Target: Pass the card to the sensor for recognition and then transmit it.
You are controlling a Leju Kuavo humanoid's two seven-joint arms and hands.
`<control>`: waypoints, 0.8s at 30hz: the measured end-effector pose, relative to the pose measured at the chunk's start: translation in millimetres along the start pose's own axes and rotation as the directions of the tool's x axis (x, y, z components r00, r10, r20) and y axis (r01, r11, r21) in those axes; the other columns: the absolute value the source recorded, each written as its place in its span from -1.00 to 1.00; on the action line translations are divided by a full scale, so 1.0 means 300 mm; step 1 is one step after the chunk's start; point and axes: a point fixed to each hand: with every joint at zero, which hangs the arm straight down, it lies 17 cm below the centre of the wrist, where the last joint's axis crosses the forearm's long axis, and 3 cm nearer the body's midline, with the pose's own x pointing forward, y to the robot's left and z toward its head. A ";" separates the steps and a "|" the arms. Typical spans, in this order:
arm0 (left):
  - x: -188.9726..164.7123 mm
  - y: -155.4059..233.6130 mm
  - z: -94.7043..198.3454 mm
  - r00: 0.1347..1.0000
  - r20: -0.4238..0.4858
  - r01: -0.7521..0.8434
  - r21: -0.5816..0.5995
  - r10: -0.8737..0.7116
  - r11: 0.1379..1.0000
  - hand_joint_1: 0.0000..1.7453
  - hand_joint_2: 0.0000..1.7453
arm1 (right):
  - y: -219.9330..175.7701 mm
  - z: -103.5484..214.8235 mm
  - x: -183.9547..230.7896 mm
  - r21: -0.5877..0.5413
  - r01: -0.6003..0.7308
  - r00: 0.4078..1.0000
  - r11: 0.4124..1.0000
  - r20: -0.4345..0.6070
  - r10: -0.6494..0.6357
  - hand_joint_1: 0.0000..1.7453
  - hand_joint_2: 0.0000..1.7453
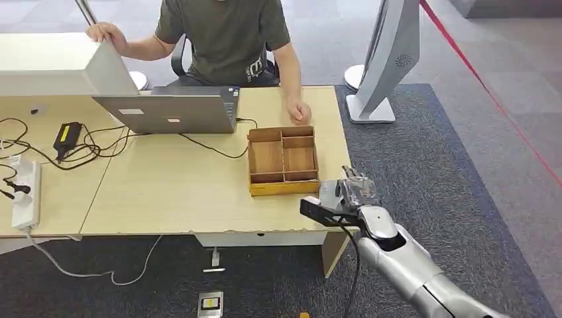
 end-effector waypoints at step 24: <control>0.006 -0.020 0.003 1.000 0.011 0.019 -0.034 -0.019 0.999 -1.00 -1.00 | -0.713 -0.044 0.110 -0.372 -0.047 0.995 0.927 0.067 0.077 1.00 1.00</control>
